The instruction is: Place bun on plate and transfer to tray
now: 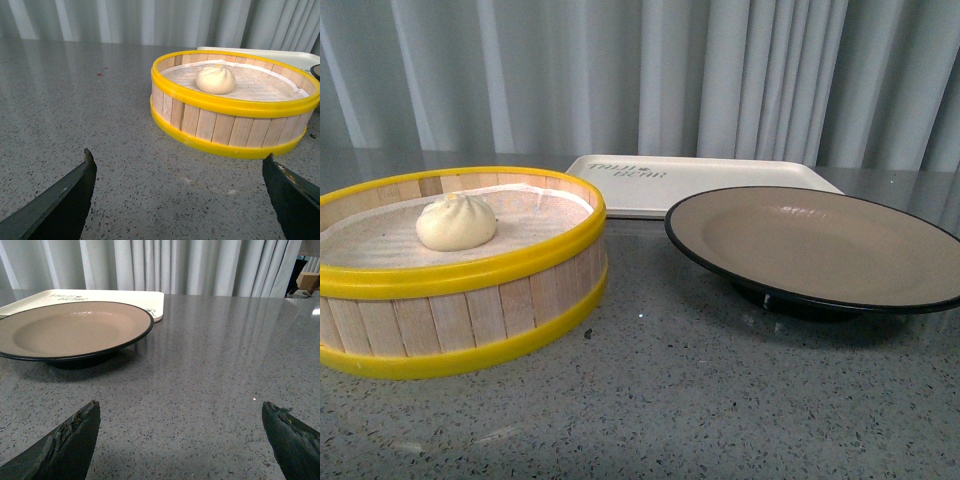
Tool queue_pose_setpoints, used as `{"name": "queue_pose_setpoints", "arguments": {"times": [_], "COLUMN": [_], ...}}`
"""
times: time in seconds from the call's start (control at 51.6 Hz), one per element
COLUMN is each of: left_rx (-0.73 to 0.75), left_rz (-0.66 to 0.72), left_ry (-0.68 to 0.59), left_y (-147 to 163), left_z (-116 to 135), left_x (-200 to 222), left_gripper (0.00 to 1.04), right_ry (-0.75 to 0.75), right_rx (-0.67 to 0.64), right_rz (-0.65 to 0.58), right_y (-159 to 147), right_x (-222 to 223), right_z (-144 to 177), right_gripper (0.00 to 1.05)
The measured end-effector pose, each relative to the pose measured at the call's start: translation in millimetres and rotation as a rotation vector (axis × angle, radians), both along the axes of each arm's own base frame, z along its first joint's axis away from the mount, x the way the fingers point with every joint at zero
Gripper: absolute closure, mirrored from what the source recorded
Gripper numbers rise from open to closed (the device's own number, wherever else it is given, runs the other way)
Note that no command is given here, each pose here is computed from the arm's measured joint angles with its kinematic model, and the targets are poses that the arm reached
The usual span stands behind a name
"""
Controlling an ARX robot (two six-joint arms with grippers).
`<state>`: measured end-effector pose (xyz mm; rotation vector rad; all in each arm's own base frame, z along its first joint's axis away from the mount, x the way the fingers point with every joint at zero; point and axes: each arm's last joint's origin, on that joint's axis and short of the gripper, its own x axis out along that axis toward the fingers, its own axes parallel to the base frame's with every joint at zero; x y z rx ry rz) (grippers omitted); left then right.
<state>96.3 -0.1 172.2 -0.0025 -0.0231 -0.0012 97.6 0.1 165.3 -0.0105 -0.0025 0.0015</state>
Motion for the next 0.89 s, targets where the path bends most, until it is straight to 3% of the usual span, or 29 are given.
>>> {"name": "queue_pose_setpoints", "arguments": {"times": [0.891], "left_rx": [0.0], "left_rz": [0.0], "left_ry": [0.0], "left_y": [0.0], "left_z": [0.0], "left_x": [0.0], "left_gripper": [0.07], "right_ry": [0.0], "right_rx": [0.0], "right_rz": [0.0], "right_y": [0.0], "right_x": [0.0], "right_z": [0.0], "right_gripper": [0.08]}}
